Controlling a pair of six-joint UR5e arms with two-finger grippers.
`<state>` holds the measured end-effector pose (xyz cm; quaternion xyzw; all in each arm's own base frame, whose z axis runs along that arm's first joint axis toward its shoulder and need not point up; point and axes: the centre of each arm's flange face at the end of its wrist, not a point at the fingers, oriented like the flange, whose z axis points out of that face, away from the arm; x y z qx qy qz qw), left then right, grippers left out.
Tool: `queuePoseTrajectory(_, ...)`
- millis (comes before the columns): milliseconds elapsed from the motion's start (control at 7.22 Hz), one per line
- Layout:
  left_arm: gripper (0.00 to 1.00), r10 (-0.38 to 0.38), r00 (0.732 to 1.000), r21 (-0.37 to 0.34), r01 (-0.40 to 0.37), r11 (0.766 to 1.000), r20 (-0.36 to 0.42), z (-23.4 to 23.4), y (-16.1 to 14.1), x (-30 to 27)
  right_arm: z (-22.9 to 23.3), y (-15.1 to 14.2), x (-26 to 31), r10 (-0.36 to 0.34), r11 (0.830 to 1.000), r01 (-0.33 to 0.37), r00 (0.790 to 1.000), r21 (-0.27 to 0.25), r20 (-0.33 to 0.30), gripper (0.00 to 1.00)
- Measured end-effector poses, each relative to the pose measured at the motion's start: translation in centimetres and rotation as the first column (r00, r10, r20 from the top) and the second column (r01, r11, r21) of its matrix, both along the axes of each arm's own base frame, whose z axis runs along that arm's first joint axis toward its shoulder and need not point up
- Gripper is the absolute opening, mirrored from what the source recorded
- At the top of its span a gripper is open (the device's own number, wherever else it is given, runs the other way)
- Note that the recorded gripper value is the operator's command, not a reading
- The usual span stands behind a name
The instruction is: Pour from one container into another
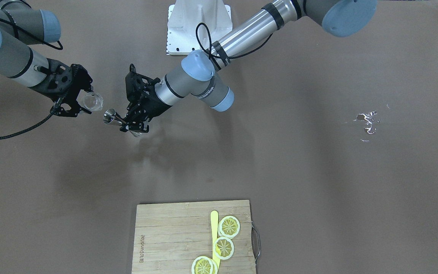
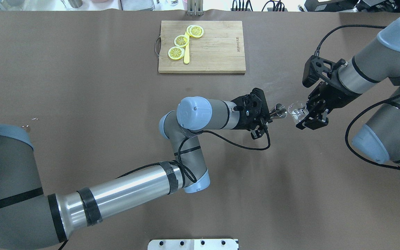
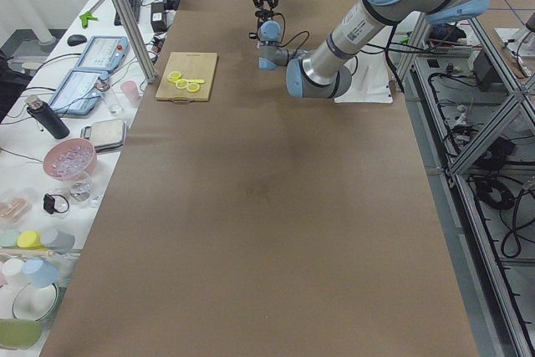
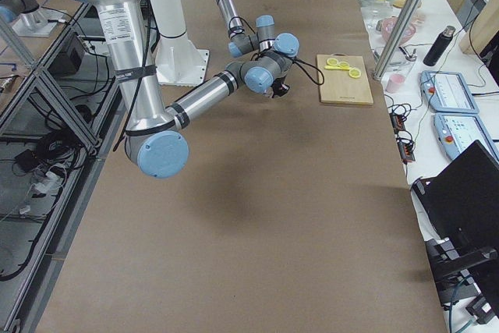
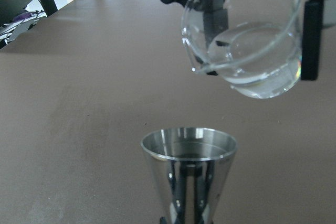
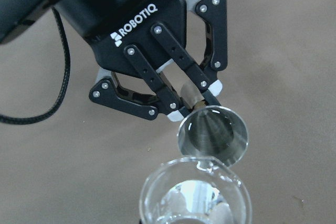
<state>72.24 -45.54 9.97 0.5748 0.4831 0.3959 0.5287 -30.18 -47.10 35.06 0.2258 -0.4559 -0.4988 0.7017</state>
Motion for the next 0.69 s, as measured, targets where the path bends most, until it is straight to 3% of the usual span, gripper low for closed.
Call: queuePoseTrajectory(693,0.00,0.000,1.000,0.000,0.000,1.000,0.000,0.0,0.0,0.0,0.0,-2.8,-0.9,-0.048,0.993,0.052,0.998,-0.102,0.040,0.00)
